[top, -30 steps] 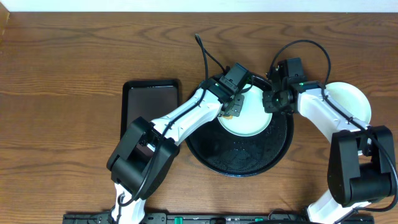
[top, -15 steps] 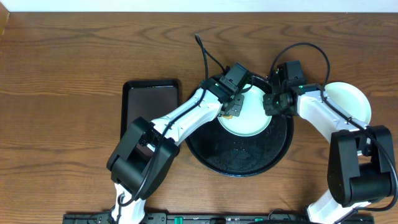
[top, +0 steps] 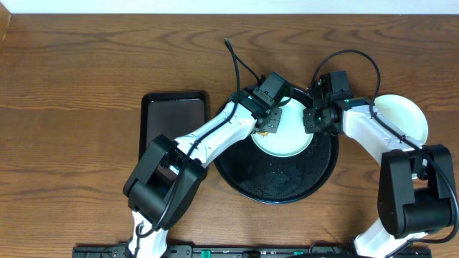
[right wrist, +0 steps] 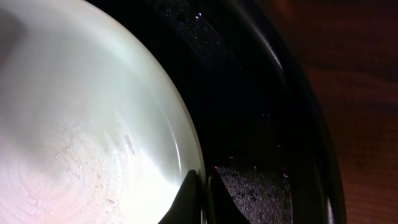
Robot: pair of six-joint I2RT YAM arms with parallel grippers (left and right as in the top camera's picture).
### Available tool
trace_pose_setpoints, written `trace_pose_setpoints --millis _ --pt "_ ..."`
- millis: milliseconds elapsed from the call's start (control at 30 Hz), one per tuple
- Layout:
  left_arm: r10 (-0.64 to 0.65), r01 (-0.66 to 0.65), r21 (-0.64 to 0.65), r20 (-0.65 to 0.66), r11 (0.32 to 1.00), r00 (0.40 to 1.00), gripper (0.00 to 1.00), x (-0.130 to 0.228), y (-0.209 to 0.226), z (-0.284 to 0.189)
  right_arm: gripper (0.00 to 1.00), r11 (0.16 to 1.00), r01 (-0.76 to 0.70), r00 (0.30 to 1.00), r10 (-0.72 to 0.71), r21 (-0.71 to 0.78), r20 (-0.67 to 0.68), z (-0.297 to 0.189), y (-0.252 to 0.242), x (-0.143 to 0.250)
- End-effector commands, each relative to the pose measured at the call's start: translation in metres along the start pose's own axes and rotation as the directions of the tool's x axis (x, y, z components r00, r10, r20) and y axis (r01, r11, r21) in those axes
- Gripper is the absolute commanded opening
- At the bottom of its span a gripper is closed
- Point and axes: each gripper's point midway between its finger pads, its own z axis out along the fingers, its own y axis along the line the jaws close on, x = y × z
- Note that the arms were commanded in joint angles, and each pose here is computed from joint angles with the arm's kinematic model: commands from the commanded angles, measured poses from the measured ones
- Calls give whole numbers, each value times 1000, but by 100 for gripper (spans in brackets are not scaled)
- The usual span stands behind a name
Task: Clean dirty plates on tray and stack at the side
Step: 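Scrub the pale green plate with the sponge in the left gripper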
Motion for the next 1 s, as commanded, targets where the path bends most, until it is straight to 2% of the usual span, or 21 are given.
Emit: trace_pose_setpoints --millis 0,600,833,967 --pt "-12 12 -19 10 1000 1000 7 1 5 9 1 1000 7 1000 -7 13 -11 3 -3 4" --pt "-26 25 -32 -22 999 999 8 27 14 31 1 1000 7 1000 -7 10 -9 3 -2 4" --pt "-45 39 -65 -100 997 994 8 50 21 60 1 1000 7 1000 -7 10 -9 3 -3 3" --pt "-51 50 -10 -164 999 985 8 64 12 66 1 1000 7 1000 -7 10 -9 3 -3 3"
